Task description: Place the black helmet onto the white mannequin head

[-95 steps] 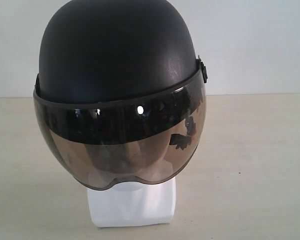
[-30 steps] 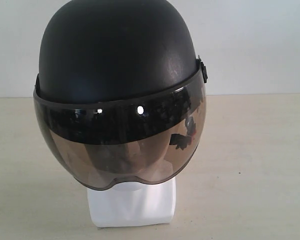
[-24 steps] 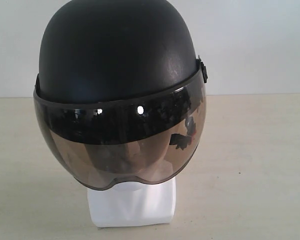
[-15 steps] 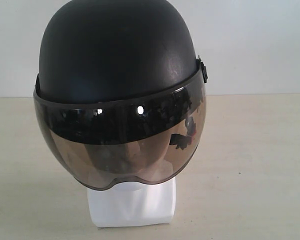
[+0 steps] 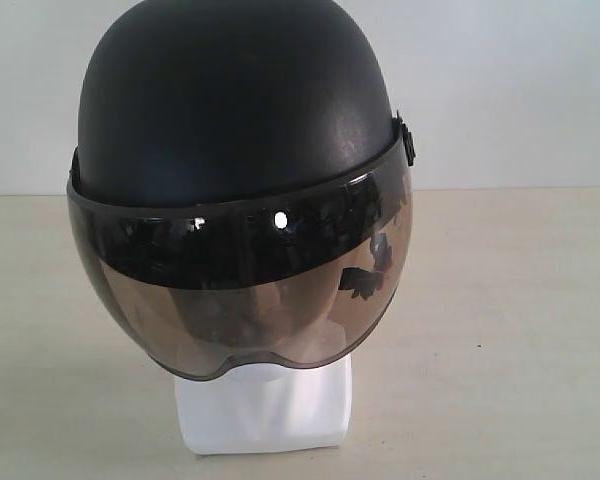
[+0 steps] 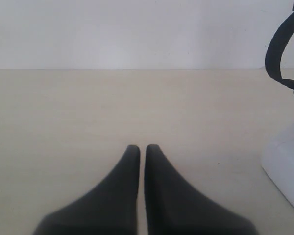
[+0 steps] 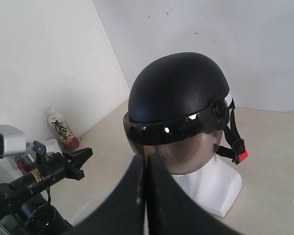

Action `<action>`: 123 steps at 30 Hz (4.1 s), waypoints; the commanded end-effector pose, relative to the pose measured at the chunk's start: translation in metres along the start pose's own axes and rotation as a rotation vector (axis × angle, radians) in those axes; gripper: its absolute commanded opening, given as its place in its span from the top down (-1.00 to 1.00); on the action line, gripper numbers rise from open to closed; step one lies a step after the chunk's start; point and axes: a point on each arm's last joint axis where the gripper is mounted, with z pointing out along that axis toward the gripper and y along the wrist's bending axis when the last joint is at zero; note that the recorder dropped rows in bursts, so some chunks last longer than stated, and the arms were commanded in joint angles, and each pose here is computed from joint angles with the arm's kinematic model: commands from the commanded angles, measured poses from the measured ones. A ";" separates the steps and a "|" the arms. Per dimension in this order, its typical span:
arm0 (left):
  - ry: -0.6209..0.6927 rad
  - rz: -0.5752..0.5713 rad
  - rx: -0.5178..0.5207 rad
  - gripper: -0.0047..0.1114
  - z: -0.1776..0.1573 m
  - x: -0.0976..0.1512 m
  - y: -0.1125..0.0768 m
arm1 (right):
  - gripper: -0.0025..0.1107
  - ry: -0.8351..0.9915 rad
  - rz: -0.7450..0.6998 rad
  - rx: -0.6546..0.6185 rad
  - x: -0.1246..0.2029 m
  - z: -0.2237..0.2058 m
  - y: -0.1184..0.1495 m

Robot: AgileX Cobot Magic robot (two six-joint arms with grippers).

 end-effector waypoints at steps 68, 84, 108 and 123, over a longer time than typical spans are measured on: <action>0.004 -0.003 0.000 0.84 0.000 0.001 0.000 | 0.96 -0.019 -0.398 0.229 0.213 0.161 -0.129; 0.004 -0.003 0.000 0.84 0.000 0.001 0.000 | 0.96 0.126 -0.247 0.531 0.226 0.153 -0.150; 0.004 -0.002 -0.001 0.84 0.000 0.001 0.000 | 0.96 -0.035 -0.055 0.865 0.224 0.135 -0.159; 0.004 -0.002 -0.001 0.84 0.000 0.001 0.000 | 0.96 -0.037 -0.056 0.865 0.224 0.135 -0.159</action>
